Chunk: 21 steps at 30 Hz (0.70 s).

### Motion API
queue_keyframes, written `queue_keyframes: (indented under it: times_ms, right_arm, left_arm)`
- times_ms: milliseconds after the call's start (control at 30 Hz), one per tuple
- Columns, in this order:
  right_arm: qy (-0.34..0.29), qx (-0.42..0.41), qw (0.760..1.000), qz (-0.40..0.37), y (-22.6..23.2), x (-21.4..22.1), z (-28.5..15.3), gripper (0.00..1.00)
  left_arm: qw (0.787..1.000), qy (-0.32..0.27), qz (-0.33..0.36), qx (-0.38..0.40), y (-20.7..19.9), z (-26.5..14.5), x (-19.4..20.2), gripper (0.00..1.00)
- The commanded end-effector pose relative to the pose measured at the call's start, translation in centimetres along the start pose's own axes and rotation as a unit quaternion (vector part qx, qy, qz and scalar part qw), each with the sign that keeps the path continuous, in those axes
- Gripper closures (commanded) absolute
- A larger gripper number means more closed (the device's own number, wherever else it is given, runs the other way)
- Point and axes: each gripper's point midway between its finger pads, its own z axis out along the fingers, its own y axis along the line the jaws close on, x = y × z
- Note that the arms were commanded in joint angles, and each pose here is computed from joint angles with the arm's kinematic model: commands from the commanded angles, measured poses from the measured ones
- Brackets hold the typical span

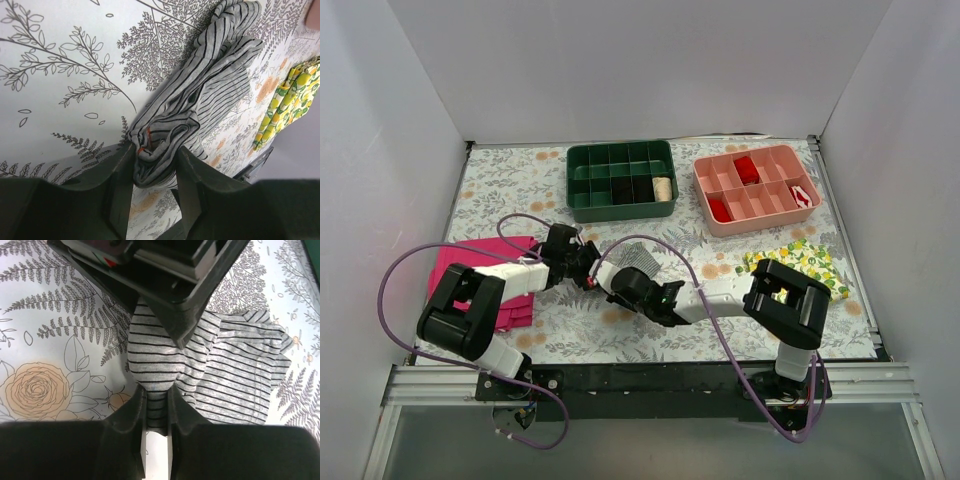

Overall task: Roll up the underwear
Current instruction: Roll the underwear to the center of the board.

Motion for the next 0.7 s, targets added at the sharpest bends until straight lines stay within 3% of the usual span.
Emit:
queue_keyframes:
  times_ms: [0, 67, 133, 367, 667]
  right_arm:
    - [0.093, -0.099, 0.991, 0.014, 2.8, 6.2, -0.4, 0.89]
    - [0.086, -0.141, 0.986, 0.033, 3.8, 5.6, -0.8, 0.92]
    - [0.087, -0.183, 0.977, 0.063, 4.4, 5.3, -1.3, 0.94]
    - [0.053, -0.274, 0.946, 0.162, 4.4, 2.5, -3.0, 0.94]
    - [-0.001, -0.360, 0.896, 0.260, 3.9, -0.1, -4.7, 0.95]
  left_arm:
    - [0.991, 0.040, -0.003, -0.126, 6.4, -0.3, 2.8, 0.61]
    - [0.992, 0.031, 0.004, -0.125, 6.0, -0.6, 2.2, 0.58]
    - [0.992, 0.016, 0.003, -0.123, 5.3, -1.2, 1.1, 0.45]
    - [0.993, -0.042, 0.009, -0.106, 2.8, -3.6, -2.4, 0.30]
    - [0.992, -0.087, 0.013, -0.087, 1.1, -6.0, -4.1, 0.26]
